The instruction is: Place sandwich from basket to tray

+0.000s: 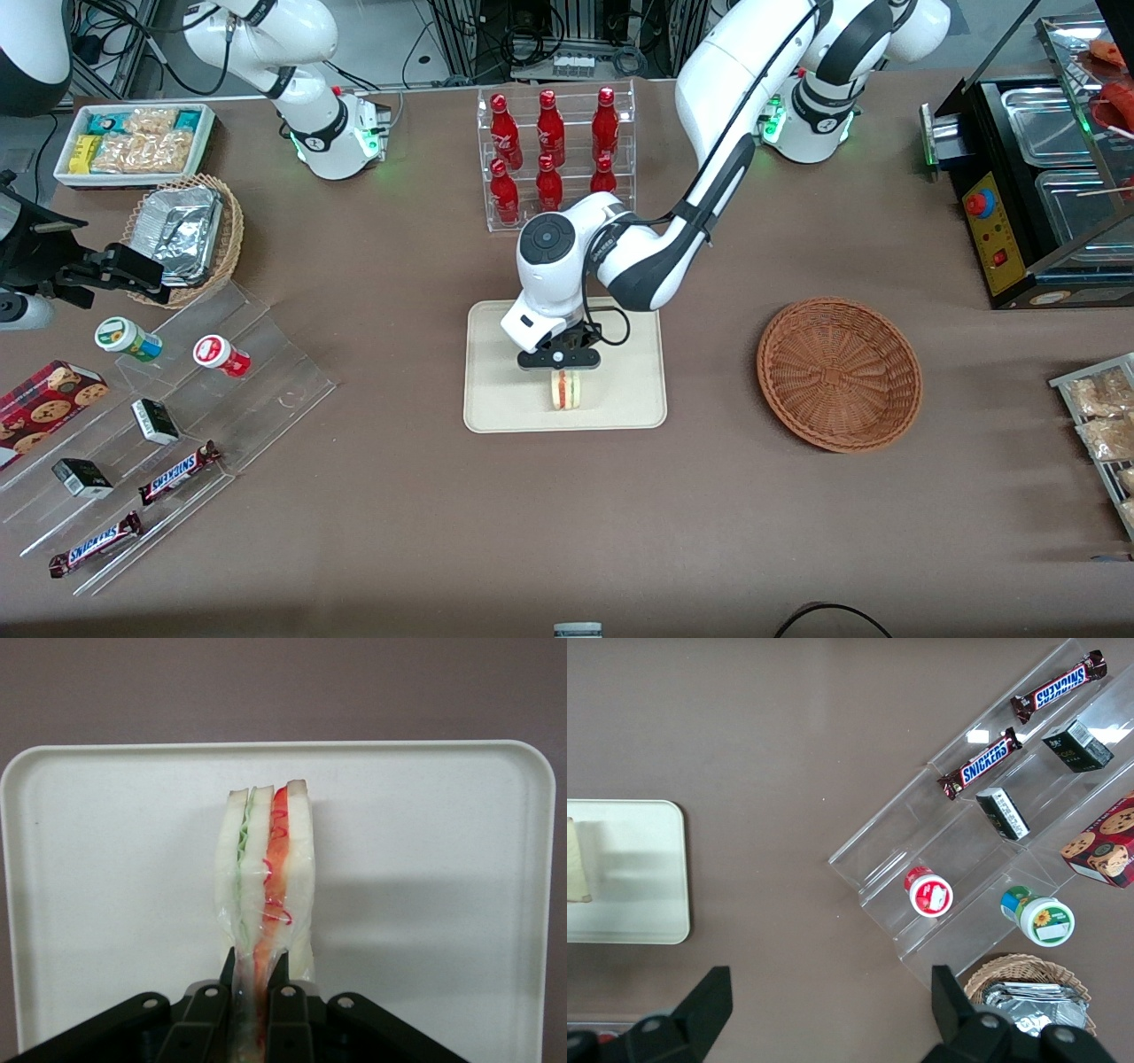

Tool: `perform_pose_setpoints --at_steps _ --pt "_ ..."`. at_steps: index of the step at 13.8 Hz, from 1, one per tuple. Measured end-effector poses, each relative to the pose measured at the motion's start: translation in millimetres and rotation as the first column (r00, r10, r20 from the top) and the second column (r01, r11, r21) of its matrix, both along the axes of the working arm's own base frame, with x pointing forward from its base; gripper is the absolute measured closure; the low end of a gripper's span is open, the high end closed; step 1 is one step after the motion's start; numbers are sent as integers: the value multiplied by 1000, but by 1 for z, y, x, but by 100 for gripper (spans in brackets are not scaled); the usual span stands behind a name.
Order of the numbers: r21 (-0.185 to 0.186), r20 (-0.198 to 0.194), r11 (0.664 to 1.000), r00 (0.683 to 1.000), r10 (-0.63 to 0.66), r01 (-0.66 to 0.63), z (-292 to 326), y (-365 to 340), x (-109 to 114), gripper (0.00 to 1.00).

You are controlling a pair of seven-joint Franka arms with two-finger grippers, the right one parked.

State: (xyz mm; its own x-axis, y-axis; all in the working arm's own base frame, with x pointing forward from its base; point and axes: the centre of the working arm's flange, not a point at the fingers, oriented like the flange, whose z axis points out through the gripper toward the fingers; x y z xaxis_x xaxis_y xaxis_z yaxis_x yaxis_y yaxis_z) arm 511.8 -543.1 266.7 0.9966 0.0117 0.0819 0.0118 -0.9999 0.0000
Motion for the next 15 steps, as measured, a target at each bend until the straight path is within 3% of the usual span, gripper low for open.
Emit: perform_pose_setpoints --at_steps 4,7,12,13,15 --pt "25 26 1000 1000 -8 8 -11 -2 -2 86" --pt "42 49 999 999 -10 8 -19 -2 -1 60" --pt "1 96 1000 995 5 -5 12 -4 11 8" --pt "2 104 1000 994 22 -22 34 1 17 1" --pt "20 101 997 992 72 -74 93 23 27 0"
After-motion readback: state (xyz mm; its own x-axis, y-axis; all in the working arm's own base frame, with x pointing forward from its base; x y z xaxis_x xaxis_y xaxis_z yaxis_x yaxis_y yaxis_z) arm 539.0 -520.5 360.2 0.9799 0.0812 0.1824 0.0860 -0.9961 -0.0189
